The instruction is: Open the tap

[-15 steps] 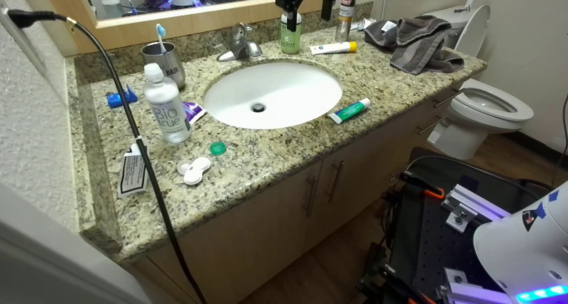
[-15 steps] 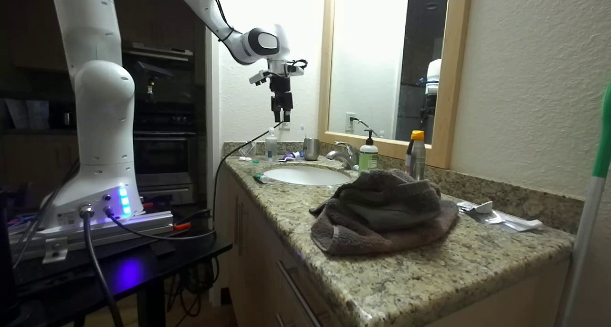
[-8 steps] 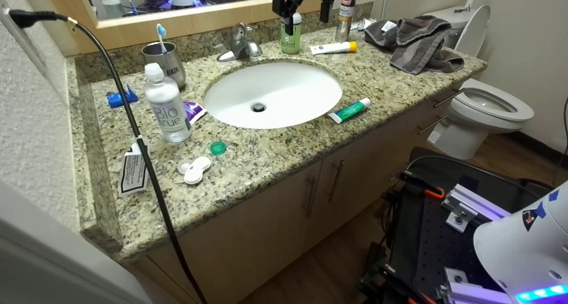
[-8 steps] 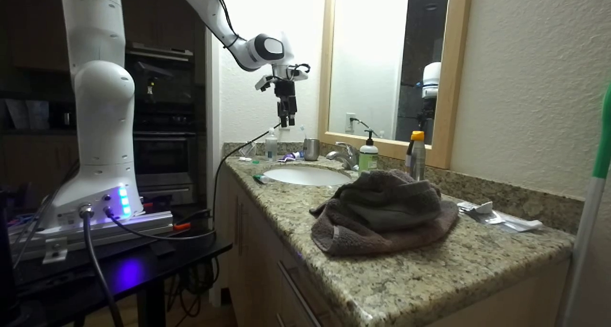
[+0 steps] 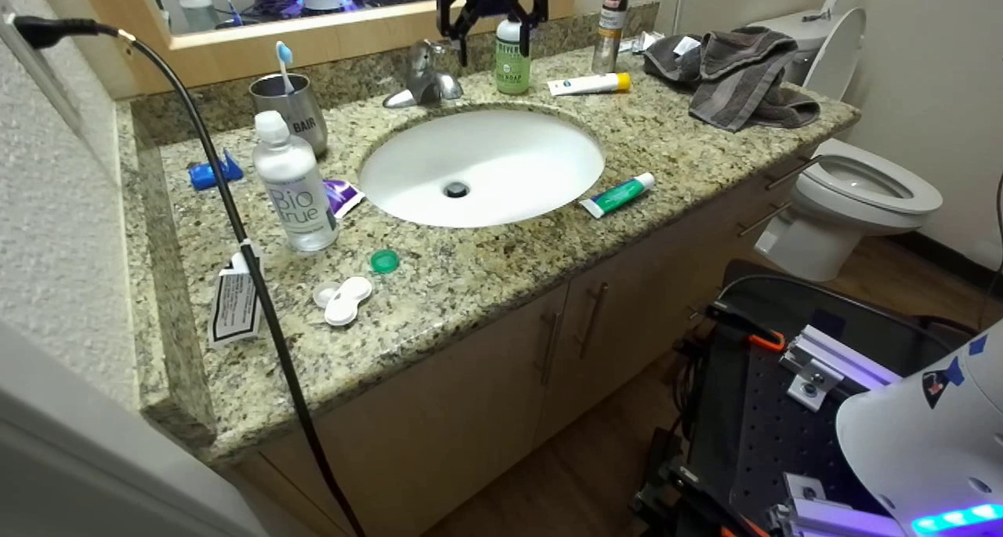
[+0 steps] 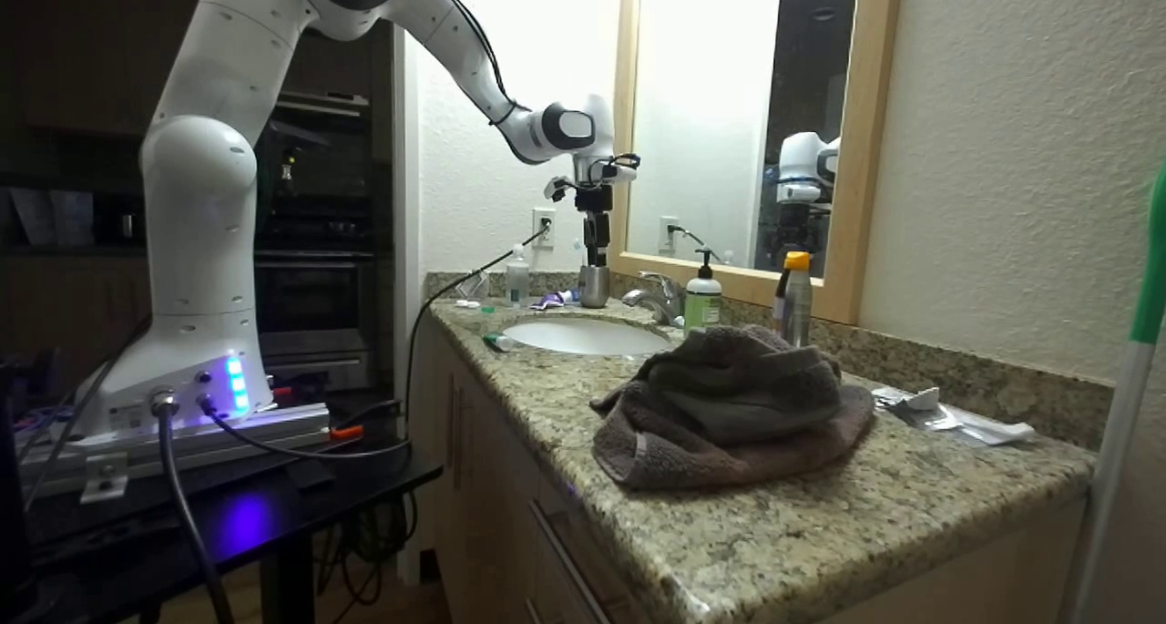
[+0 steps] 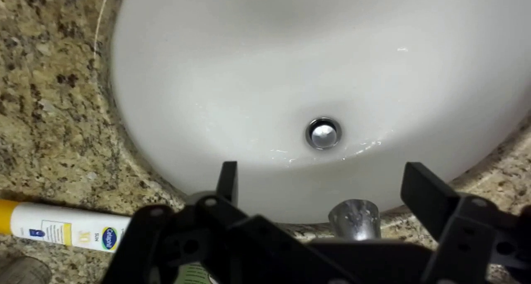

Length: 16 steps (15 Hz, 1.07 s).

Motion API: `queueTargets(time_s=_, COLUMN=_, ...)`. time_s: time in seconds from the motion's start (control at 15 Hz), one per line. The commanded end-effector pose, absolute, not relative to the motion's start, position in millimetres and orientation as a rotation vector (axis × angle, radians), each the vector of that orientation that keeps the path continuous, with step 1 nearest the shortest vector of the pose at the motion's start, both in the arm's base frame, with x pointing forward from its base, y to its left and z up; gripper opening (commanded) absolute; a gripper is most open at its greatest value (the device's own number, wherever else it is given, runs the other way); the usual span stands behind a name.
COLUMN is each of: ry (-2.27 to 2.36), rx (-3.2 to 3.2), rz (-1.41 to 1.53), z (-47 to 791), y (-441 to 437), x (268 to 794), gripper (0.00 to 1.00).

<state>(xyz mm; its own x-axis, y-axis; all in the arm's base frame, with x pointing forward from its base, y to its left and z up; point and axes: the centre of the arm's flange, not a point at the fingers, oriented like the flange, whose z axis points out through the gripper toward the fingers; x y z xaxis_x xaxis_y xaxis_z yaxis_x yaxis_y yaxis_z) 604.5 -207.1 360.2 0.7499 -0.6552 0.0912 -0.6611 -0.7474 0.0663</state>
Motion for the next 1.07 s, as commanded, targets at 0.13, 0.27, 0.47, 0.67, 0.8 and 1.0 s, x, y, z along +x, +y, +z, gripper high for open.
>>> queueTargets(time_s=0.13, ry=-0.887, rx=2.976, rz=0.015, z=352, y=-213, x=606, gripper=1.00)
queueTargets(time_s=0.27, ry=-0.762, rx=3.053, rz=-0.046, z=340, y=-227, x=625, gripper=1.00)
queueTargets(time_s=0.47, ry=-0.615, rx=3.118, rz=-0.128, z=335, y=-238, x=645, gripper=1.00)
queueTargets(time_s=0.67, ry=-0.683, rx=3.077, rz=-0.077, z=335, y=-233, x=631, gripper=1.00)
queueTargets(time_s=0.8, ry=-0.718, rx=3.061, rz=-0.047, z=337, y=-237, x=642, gripper=1.00)
queueTargets(time_s=1.0, ry=-0.745, rx=3.031, rz=-0.036, z=332, y=-239, x=651, gripper=1.00)
